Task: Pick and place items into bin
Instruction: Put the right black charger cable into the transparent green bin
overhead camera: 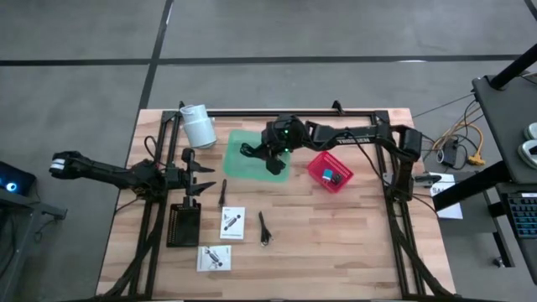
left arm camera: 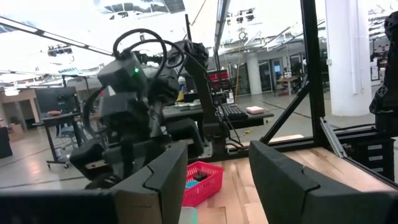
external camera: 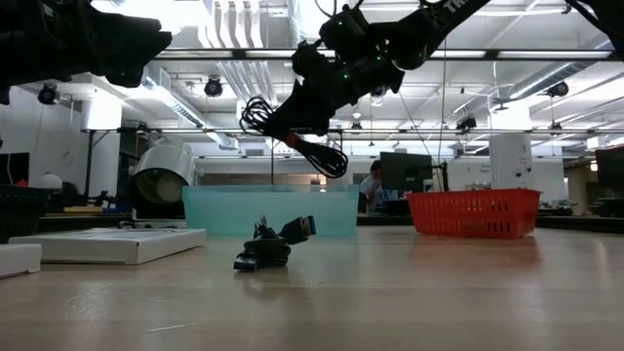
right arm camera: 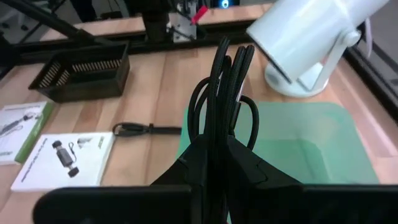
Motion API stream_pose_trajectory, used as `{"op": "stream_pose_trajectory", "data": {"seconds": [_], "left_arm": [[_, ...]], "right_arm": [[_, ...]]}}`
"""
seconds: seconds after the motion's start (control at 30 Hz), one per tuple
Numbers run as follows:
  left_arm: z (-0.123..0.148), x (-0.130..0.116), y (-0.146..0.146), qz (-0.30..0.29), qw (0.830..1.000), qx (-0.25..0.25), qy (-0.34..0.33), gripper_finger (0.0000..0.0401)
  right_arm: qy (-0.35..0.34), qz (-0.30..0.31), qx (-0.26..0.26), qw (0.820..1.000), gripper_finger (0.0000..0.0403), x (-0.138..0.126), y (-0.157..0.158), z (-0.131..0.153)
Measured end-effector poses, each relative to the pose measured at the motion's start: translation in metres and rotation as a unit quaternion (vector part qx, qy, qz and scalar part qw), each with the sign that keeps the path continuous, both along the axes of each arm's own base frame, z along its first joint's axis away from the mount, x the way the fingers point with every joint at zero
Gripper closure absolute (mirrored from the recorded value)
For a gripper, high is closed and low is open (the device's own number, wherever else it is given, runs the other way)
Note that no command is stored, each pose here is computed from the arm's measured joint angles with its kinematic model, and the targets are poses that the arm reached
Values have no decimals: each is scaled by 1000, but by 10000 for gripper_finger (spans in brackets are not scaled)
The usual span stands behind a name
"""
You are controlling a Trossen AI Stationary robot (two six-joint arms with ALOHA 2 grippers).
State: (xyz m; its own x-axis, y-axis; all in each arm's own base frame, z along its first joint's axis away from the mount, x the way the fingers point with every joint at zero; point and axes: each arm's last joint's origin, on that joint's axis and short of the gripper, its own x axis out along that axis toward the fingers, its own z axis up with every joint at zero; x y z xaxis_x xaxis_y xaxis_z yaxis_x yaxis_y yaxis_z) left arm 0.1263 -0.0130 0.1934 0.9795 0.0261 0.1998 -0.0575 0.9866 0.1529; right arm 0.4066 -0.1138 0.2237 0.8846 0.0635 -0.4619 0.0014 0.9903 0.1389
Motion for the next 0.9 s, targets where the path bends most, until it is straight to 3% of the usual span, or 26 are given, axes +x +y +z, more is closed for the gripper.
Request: {"op": "stream_pose_trajectory", "data": {"seconds": [0.43, 0.9], "left_arm": [[1, 0, 0, 0, 1000, 0, -3, 244], [1, 0, 0, 1, 1000, 4, -3, 244]], "right_arm": [[22, -1, 0, 1000, 381, -4, 1, -9], [26, -1, -3, 1000, 306, -5, 1, -12]]}}
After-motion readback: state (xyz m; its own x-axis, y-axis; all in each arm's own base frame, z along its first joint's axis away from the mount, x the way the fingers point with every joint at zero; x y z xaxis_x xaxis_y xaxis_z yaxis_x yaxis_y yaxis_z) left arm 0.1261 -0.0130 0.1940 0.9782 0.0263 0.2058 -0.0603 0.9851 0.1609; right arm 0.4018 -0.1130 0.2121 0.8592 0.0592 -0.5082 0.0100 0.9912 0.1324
